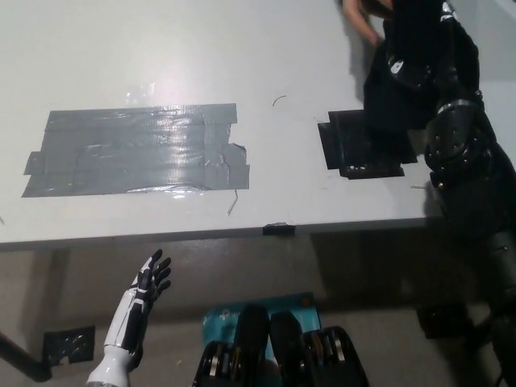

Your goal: A person hands a black t-shirt to the robot and rhe robot picks it up with its right hand and places it on the black spot on the desk infron tof it

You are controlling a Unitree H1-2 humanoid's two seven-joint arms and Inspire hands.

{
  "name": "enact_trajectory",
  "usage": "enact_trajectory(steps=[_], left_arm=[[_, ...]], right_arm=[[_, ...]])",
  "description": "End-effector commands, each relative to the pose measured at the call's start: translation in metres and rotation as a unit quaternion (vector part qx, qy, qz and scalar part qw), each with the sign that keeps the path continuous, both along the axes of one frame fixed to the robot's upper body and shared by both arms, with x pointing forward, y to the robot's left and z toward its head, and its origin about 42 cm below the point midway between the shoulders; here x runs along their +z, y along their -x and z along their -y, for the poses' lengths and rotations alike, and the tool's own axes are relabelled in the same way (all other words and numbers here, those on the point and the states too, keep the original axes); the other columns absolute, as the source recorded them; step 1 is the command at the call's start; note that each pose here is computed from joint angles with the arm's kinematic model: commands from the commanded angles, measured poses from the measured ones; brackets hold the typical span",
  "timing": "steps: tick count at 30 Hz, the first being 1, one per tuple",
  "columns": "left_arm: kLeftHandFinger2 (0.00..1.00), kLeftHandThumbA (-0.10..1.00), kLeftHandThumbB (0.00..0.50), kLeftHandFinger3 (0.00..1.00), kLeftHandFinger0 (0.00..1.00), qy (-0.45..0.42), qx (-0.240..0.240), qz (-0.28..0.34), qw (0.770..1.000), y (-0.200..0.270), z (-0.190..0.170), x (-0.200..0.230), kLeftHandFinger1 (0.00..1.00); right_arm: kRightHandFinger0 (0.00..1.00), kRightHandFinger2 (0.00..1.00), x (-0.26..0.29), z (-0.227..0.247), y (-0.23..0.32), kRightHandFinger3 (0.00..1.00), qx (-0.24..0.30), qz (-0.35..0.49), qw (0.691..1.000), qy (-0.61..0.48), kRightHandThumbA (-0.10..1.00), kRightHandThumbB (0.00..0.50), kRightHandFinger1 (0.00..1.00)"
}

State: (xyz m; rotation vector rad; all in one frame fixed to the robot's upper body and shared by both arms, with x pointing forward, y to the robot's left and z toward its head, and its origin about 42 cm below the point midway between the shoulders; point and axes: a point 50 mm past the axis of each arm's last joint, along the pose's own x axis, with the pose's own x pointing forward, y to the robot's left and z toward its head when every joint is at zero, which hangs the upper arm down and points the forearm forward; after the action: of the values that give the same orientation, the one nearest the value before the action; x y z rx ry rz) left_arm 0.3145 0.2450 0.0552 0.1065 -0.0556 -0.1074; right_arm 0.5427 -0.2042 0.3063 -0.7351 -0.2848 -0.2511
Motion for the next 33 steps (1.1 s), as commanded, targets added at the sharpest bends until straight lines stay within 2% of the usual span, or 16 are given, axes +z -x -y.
enact_trajectory(steps=[1, 5, 9, 13, 15, 16, 18, 21, 24, 25, 26, 27, 29, 31, 32, 33], left_arm=[[1.00, 1.00, 0.485, 1.00, 1.00, -0.012, -0.016, 0.028, 0.999, -0.009, 0.001, 0.013, 1.00], [1.00, 1.00, 0.466, 1.00, 1.00, -0.011, -0.024, 0.035, 0.999, -0.011, 0.002, 0.011, 1.00], [1.00, 1.00, 0.495, 1.00, 1.00, -0.011, -0.023, 0.033, 0.999, -0.012, 0.000, 0.011, 1.00], [1.00, 1.00, 0.495, 1.00, 1.00, -0.013, -0.021, 0.032, 0.999, -0.012, 0.000, 0.010, 1.00], [1.00, 1.00, 0.500, 1.00, 0.99, -0.009, -0.022, 0.026, 0.999, -0.011, 0.000, 0.008, 1.00], [1.00, 1.00, 0.500, 1.00, 0.97, -0.009, -0.021, 0.023, 0.999, -0.010, 0.001, 0.007, 1.00], [1.00, 1.00, 0.500, 1.00, 0.95, -0.009, -0.020, 0.023, 1.000, -0.010, 0.001, 0.006, 1.00], [1.00, 1.00, 0.493, 1.00, 0.93, -0.010, -0.019, 0.024, 0.999, -0.010, 0.001, 0.005, 1.00], [1.00, 1.00, 0.487, 1.00, 0.92, -0.008, -0.020, 0.021, 1.000, -0.009, 0.004, 0.005, 1.00], [1.00, 1.00, 0.488, 1.00, 0.92, -0.008, -0.020, 0.021, 1.000, -0.010, 0.005, 0.004, 1.00], [1.00, 1.00, 0.498, 1.00, 0.91, -0.005, -0.020, 0.021, 1.000, -0.010, 0.005, 0.004, 1.00], [1.00, 1.00, 0.498, 1.00, 0.90, 0.000, -0.021, 0.021, 1.000, -0.010, 0.006, 0.004, 1.00], [1.00, 1.00, 0.500, 1.00, 0.89, 0.000, -0.020, 0.020, 1.000, -0.009, 0.005, 0.005, 0.98], [1.00, 1.00, 0.500, 1.00, 0.88, -0.005, -0.021, 0.022, 1.000, -0.012, 0.005, 0.007, 0.97], [1.00, 1.00, 0.500, 1.00, 0.87, -0.005, -0.020, 0.023, 1.000, -0.013, 0.005, 0.008, 0.96], [1.00, 1.00, 0.500, 1.00, 0.87, -0.004, -0.020, 0.023, 1.000, -0.013, 0.005, 0.008, 0.96]], right_arm=[[0.00, 0.91, 0.077, -0.001, 0.013, 0.98, 0.019, 0.146, 0.989, 0.008, -0.10, 0.128, 0.49], [0.00, 0.83, 0.120, -0.005, 0.039, 1.00, 0.034, 0.222, 0.974, 0.034, -0.10, 0.127, 0.47], [0.00, 0.85, 0.135, -0.011, 0.048, 1.00, 0.058, 0.236, 0.968, 0.069, -0.10, 0.199, 0.49], [0.01, 0.87, 0.125, -0.018, 0.040, 0.98, 0.099, 0.218, 0.960, 0.142, -0.10, 0.167, 0.50], [0.07, 0.92, 0.109, -0.016, 0.032, 0.95, 0.121, 0.191, 0.959, 0.173, -0.10, 0.179, 0.54], [0.23, 0.89, 0.094, -0.015, 0.025, 0.88, 0.138, 0.150, 0.961, 0.188, -0.10, 0.167, 0.55], [0.09, 0.83, 0.070, -0.015, 0.015, 0.81, 0.158, 0.105, 0.959, 0.210, -0.10, 0.183, 0.48], [0.01, 0.86, 0.045, -0.016, 0.007, 0.85, 0.169, 0.070, 0.953, 0.240, -0.10, 0.167, 0.45], [0.00, 0.94, 0.002, -0.015, -0.001, 0.87, 0.176, -0.014, 0.937, 0.301, -0.10, 0.087, 0.48], [0.04, 0.98, -0.003, -0.014, -0.002, 0.87, 0.176, -0.024, 0.933, 0.312, -0.10, 0.227, 0.52], [0.01, 0.93, -0.009, -0.013, -0.004, 0.85, 0.176, -0.036, 0.929, 0.323, -0.10, 0.140, 0.48], [0.00, 0.92, -0.024, -0.010, -0.009, 0.80, 0.172, -0.075, 0.922, 0.338, -0.10, 0.125, 0.47], [0.01, 0.87, -0.034, -0.006, -0.012, 0.75, 0.168, -0.102, 0.920, 0.338, -0.10, 0.169, 0.49], [0.08, 0.76, -0.037, 0.001, -0.017, 0.68, 0.157, -0.124, 0.923, 0.329, -0.07, 0.189, 0.49], [0.52, 1.00, -0.034, 0.005, -0.020, 1.00, 0.155, -0.166, 0.919, 0.323, 0.21, 0.291, 0.96], [0.74, 1.00, -0.032, 0.006, -0.022, 1.00, 0.157, -0.192, 0.914, 0.321, 0.27, 0.307, 1.00]])
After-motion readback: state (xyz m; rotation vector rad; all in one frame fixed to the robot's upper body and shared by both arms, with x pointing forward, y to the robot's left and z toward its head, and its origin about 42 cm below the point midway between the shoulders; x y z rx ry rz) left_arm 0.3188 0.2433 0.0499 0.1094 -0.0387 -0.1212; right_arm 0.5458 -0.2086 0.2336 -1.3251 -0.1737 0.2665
